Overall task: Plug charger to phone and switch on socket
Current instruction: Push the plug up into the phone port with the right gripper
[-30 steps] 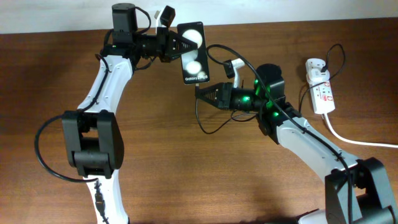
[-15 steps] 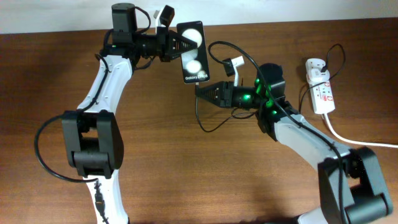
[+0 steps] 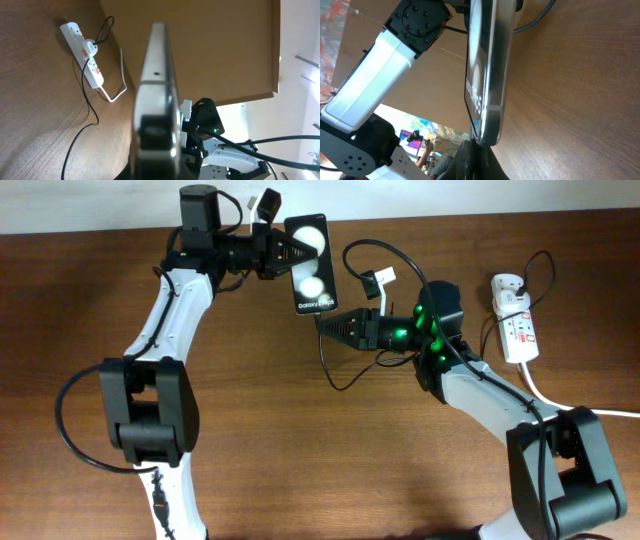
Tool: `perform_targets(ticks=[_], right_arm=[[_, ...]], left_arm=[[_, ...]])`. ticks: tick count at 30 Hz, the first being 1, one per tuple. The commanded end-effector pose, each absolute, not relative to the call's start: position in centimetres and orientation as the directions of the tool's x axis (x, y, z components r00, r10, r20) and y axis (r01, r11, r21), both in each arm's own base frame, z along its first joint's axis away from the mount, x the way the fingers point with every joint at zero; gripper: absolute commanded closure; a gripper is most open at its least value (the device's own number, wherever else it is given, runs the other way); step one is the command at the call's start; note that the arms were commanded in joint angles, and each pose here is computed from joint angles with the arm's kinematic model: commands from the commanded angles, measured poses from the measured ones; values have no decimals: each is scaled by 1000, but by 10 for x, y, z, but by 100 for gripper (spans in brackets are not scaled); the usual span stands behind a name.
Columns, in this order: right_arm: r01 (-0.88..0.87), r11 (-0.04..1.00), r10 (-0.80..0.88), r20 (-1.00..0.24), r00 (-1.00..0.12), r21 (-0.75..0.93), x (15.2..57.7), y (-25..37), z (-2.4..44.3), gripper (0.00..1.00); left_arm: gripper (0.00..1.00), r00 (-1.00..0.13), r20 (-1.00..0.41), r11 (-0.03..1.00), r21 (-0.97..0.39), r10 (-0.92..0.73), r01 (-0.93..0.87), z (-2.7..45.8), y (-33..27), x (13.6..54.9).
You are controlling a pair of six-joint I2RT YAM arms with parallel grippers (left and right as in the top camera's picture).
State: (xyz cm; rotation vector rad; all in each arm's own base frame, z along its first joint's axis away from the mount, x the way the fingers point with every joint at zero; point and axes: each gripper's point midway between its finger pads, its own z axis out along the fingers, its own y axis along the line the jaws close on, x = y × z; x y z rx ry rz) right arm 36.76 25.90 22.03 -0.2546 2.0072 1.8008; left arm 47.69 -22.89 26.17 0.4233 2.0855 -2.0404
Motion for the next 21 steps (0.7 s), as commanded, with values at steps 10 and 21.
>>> perform_targets(ticks=[10,21], right_arm=[[-429,165,202,-457,-866,888,382,249,225,87],[-418,157,153,-441,-885,895,373,251,218,54]], left_arm=[[100,-930,-345,-47,-939,123,342,274,-234,463],[100,-897,-441,4,-897,40,442,269,-206,483]])
